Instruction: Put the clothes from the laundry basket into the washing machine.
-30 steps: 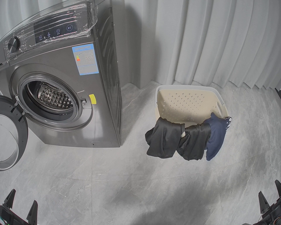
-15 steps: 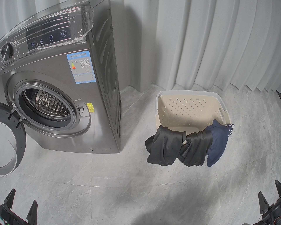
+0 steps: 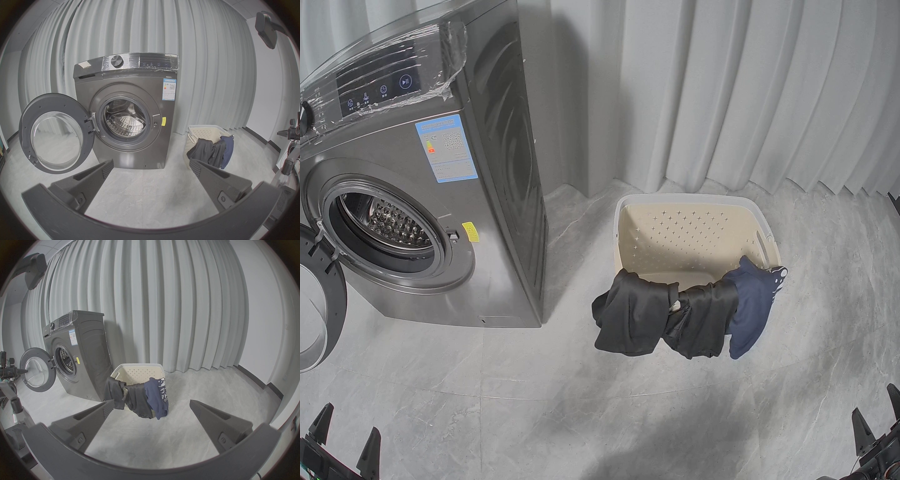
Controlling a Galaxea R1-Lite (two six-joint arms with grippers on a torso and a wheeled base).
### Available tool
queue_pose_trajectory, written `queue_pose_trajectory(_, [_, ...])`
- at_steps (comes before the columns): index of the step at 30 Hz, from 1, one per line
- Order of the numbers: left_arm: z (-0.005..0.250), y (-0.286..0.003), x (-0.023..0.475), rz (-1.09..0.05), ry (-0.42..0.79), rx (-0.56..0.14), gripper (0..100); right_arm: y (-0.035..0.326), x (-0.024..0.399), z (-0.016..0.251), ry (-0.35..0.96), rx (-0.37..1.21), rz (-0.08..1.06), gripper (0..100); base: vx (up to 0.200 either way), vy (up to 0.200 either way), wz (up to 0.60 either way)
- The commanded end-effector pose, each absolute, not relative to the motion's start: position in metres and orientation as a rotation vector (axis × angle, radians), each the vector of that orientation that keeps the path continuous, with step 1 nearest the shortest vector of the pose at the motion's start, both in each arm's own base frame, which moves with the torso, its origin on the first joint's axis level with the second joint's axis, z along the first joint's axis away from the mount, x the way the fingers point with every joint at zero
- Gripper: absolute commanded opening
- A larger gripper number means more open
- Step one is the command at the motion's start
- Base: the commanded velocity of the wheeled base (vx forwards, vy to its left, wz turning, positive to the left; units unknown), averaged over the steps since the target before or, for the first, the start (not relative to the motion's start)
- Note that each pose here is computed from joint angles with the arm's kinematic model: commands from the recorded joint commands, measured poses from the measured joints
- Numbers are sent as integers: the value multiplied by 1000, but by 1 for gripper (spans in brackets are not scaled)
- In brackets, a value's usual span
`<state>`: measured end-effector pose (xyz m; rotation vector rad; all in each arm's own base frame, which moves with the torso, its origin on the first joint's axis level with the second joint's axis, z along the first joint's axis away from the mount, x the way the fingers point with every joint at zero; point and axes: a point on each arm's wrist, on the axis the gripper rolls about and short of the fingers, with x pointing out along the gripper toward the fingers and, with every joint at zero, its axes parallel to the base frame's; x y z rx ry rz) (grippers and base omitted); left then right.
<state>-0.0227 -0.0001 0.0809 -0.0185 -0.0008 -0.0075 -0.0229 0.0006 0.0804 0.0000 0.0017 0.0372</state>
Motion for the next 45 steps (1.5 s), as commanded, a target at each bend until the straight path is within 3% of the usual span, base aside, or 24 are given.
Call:
queue_pose_trajectory(1, [76,0,-22,-8,5,-18,100,1,-23,75,3,0,38,100,0,-200,0])
queue_pose_trajectory(12, [76,0,-22,-8,5,-20,100,1,-23,75,3,0,38,100,0,-200,0])
queue_pose_trajectory(27, [76,0,-22,-8,5,-18,100,1,-23,75,3,0,38,100,0,0,0])
queue_pose_trajectory(33, [76,0,-22,-8,5,-18,100,1,-23,75,3,0,38,100,0,-200,0])
queue_pose_trajectory(45, [76,0,-22,-8,5,-18,100,1,-23,75,3,0,38,100,0,0,0])
